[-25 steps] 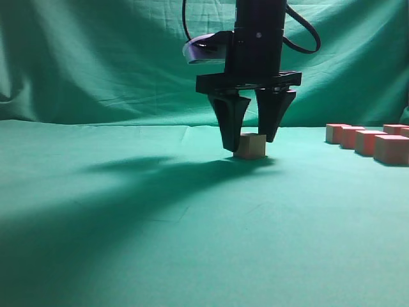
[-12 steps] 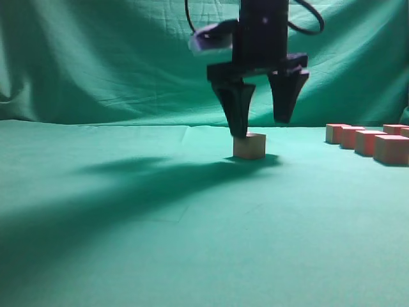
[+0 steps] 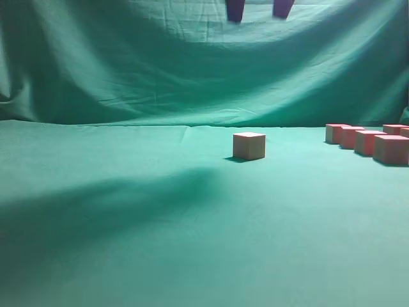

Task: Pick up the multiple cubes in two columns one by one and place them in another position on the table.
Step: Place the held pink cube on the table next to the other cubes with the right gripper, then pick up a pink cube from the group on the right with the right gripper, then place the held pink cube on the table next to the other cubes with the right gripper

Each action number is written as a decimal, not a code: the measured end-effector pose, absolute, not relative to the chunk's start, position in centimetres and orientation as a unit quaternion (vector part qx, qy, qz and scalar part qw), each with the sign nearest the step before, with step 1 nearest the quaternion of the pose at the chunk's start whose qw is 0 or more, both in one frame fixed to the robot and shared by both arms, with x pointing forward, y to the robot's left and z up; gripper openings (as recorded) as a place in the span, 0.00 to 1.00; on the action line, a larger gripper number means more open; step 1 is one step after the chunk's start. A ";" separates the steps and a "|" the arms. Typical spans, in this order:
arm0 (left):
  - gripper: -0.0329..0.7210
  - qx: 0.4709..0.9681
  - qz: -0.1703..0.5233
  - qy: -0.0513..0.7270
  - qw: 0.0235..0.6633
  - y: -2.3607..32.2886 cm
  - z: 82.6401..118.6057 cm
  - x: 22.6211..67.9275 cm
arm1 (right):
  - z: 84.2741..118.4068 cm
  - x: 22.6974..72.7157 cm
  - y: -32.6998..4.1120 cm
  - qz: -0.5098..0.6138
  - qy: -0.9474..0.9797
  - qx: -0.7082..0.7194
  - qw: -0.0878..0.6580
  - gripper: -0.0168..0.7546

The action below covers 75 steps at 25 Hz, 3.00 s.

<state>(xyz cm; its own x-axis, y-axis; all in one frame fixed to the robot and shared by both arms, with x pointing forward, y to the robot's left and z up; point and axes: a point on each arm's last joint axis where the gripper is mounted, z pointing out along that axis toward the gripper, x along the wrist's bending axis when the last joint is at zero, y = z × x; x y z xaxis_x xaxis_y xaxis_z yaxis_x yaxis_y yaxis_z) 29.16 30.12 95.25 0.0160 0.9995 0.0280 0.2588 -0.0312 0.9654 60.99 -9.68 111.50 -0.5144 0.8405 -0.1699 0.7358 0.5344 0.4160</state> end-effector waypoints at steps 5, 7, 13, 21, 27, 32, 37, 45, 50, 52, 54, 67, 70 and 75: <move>0.04 0.571 0.435 0.550 0.426 30.1 95.3 29.2 | 114.6 57.4 -15.4 0.151 0.818 0.521 0.191 0.75; 0.04 0.571 0.435 0.550 0.426 30.1 95.3 29.2 | 114.6 55.9 -18.0 0.137 0.806 0.544 0.190 0.75; 0.04 0.572 0.435 0.550 0.426 30.1 95.3 29.2 | 109.7 51.5 -25.0 0.048 0.760 0.632 0.142 0.75; 0.04 0.572 0.435 0.550 0.426 30.1 95.3 29.2 | 102.1 48.1 -29.7 0.039 0.687 0.721 0.079 0.75; 0.04 0.572 0.435 0.550 0.426 30.1 95.3 29.2 | 99.2 49.8 -29.6 0.067 0.692 0.715 0.077 0.75; 0.04 0.572 0.435 0.550 0.426 30.1 95.3 29.2 | 97.1 51.5 -29.7 0.068 0.698 0.707 0.090 0.75; 0.04 0.572 0.435 0.550 0.426 30.1 95.3 29.2 | 95.9 53.2 -29.8 0.063 0.705 0.699 0.100 0.75; 0.04 0.572 0.435 0.550 0.426 30.1 95.3 29.2 | 93.5 55.7 -29.9 0.041 0.711 0.697 0.086 0.75; 0.04 0.572 0.435 0.550 0.426 30.1 95.3 29.2 | 93.1 55.9 -29.9 0.038 0.711 0.697 0.083 0.69; 0.04 0.572 0.435 0.550 0.426 30.1 95.3 29.2 | 93.1 55.9 -29.9 0.038 0.711 0.697 0.083 0.60; 0.04 0.572 0.435 0.550 0.426 30.1 95.3 29.2 | 93.1 56.0 -29.9 0.037 0.711 0.697 0.082 0.47; 0.04 0.572 0.435 0.550 0.426 30.1 95.3 29.2 | 96.1 54.3 -28.3 0.048 0.715 0.695 0.052 0.37; 0.04 0.572 0.435 0.550 0.426 30.1 95.3 29.2 | 99.2 53.4 -25.5 0.089 0.751 0.652 0.062 0.37; 0.04 0.572 0.435 0.550 0.426 30.1 95.3 29.2 | 104.2 53.1 -19.9 0.150 0.824 0.541 0.080 0.37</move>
